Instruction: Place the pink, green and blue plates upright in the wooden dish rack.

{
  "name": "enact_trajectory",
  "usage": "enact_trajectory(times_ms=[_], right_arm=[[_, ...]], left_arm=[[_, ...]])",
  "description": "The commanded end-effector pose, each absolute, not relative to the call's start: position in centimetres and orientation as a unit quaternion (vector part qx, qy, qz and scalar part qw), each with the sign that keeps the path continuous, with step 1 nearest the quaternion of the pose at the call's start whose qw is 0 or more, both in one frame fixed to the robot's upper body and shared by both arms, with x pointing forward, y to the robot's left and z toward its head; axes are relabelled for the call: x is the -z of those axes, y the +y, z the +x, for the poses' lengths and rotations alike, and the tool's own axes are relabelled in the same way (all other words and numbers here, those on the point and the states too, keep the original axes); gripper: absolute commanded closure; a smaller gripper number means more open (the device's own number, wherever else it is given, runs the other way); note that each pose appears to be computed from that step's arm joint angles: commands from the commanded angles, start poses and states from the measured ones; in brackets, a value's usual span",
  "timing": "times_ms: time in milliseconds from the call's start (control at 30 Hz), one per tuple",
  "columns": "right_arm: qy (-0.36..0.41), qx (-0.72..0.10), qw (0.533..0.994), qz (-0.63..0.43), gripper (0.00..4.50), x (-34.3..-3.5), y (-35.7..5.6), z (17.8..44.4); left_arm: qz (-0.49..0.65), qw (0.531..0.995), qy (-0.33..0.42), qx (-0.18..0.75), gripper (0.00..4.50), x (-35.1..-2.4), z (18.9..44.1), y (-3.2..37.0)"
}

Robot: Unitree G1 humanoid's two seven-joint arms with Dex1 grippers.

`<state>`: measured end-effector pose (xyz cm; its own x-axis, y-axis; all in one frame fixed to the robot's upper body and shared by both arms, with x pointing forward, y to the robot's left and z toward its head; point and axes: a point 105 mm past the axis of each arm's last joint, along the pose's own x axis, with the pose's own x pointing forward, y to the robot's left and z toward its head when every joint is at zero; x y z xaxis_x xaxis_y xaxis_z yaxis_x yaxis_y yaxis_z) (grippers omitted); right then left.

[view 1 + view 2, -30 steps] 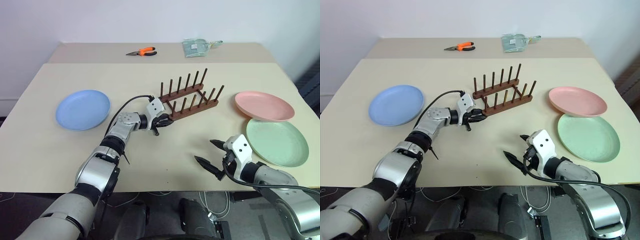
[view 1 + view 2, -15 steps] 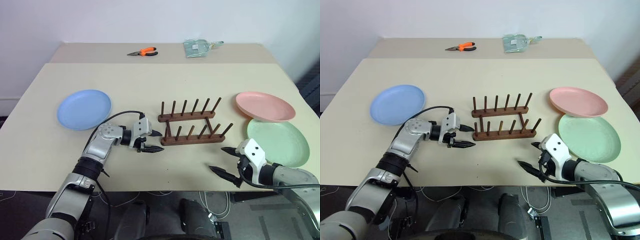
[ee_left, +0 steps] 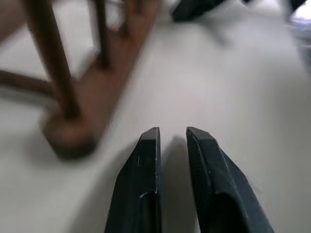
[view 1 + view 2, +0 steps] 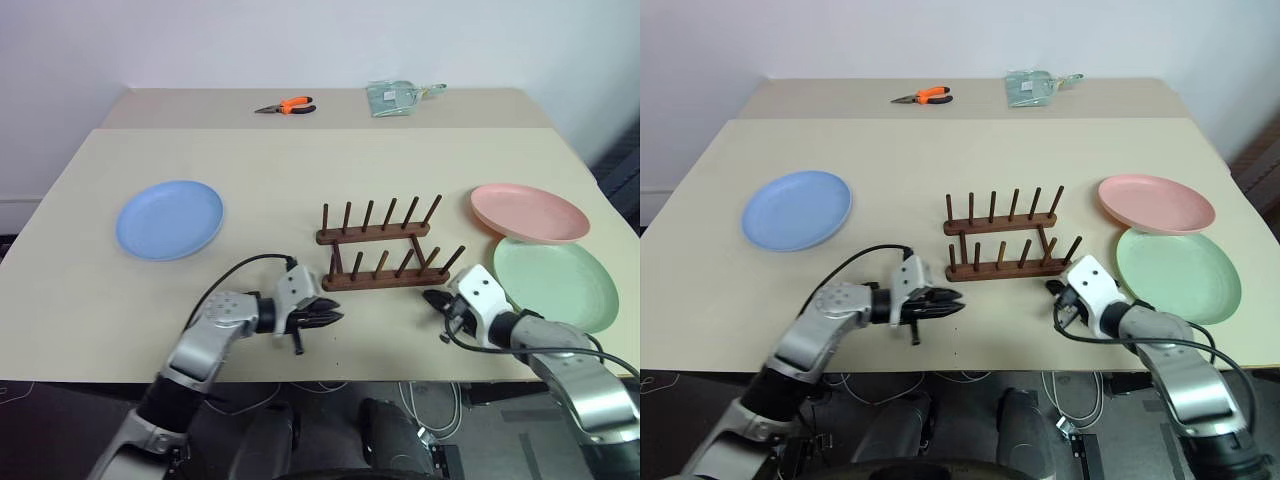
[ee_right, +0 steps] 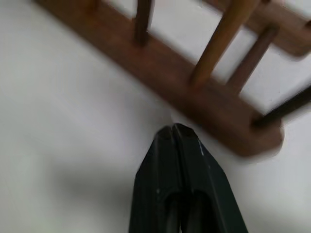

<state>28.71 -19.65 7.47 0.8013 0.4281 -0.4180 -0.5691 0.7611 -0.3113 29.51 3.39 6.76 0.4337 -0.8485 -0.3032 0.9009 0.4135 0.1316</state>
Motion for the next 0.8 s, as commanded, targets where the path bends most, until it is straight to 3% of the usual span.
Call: enact_trajectory(times_ms=[33, 133, 300, 433, 600, 800], right_arm=[[0.163, -0.207, 0.933, -0.246, 4.5, -6.7, -20.8, 30.7], [0.145, -0.172, 0.938, -0.262, 4.5, -7.1, -21.1, 32.9], [0.112, -0.17, 0.943, -0.264, 4.5, -9.3, -21.6, 34.2], [0.082, -0.198, 0.927, -0.308, 2.7, -12.6, -22.8, 33.2], [0.084, -0.167, 0.873, -0.45, 0.18, -17.2, -27.8, 31.8], [0.141, -0.136, 0.808, -0.555, 0.18, -16.5, -32.1, 32.8]], left_arm=[[0.167, 0.9, 0.097, 0.391, 3.78, -6.5, 33.5, 4.5], [0.16, 0.934, 0.108, 0.299, 3.78, -6.3, 36.4, 6.0], [0.162, 0.933, 0.092, 0.308, 3.78, -7.2, 37.2, 6.6], [0.154, 0.917, 0.07, 0.362, 3.83, -8.1, 35.8, 6.4], [0.118, 0.871, 0.031, 0.476, 3.83, -10.0, 31.9, 4.9], [0.072, 0.831, 0.002, 0.552, 3.83, -12.6, 29.3, 3.1]])
